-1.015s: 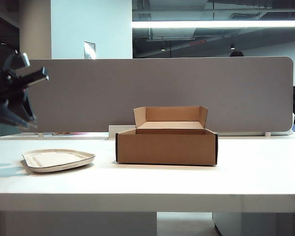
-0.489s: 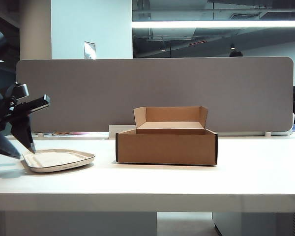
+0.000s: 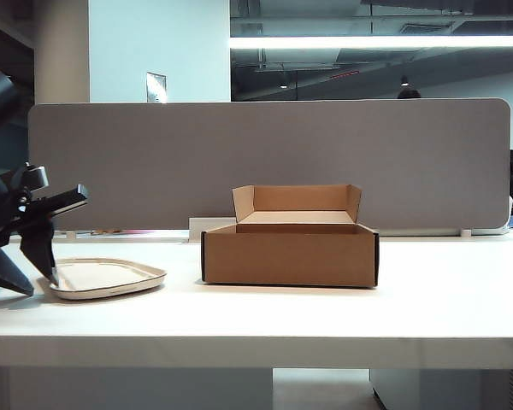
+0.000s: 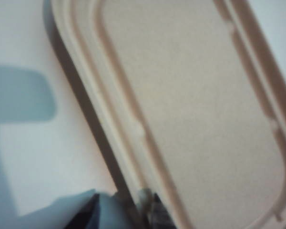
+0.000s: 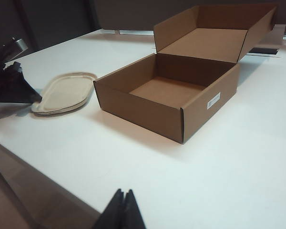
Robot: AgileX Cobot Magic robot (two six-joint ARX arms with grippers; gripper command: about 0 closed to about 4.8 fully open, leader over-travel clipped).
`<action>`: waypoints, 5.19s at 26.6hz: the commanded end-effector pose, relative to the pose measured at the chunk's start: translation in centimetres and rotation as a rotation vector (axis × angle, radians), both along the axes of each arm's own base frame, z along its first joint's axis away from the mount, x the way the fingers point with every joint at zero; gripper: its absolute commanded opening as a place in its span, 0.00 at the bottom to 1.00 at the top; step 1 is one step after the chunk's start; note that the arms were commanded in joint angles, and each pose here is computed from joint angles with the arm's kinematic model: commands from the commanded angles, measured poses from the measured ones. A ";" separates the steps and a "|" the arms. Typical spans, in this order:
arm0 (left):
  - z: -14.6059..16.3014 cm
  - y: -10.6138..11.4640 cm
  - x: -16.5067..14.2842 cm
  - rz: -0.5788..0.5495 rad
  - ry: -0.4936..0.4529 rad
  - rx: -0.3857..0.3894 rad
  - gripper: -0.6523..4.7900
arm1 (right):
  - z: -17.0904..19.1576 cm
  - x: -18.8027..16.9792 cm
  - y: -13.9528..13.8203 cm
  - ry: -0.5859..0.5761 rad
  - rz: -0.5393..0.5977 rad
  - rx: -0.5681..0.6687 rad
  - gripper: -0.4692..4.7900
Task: Pick up the lid and place it into the paper box.
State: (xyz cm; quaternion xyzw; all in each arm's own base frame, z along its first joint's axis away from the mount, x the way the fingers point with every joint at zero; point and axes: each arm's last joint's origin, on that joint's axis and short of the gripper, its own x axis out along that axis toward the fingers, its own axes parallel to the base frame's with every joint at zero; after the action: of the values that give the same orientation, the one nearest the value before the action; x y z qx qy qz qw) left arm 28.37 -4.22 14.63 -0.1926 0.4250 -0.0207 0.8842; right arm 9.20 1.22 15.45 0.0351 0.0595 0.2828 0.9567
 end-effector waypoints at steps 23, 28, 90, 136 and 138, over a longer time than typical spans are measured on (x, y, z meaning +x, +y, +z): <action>-1.2 -0.2 1.3 -0.003 -0.066 -0.019 0.21 | -0.1 0.0 0.0 -0.006 -0.007 -0.001 0.09; -0.1 -0.6 1.7 -0.080 -0.146 -0.104 0.11 | -0.1 0.0 0.0 -0.006 -0.009 -0.001 0.09; 0.2 -3.5 2.1 -0.158 0.075 -0.131 0.11 | -0.1 0.0 0.0 -0.006 -0.007 -0.001 0.09; 4.1 -13.0 -2.3 -1.002 -0.138 0.558 0.46 | -0.1 0.0 0.0 -0.006 -0.006 -0.001 0.09; 3.6 -13.0 -2.3 -1.010 -0.112 0.559 0.46 | -0.1 0.0 0.0 -0.006 -0.007 -0.001 0.09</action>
State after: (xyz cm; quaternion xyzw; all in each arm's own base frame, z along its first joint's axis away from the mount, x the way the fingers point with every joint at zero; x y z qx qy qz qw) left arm 26.13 -17.21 18.18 0.2742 0.4070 -0.3367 0.8036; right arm 9.21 1.22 15.44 0.0349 0.0597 0.2799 0.9575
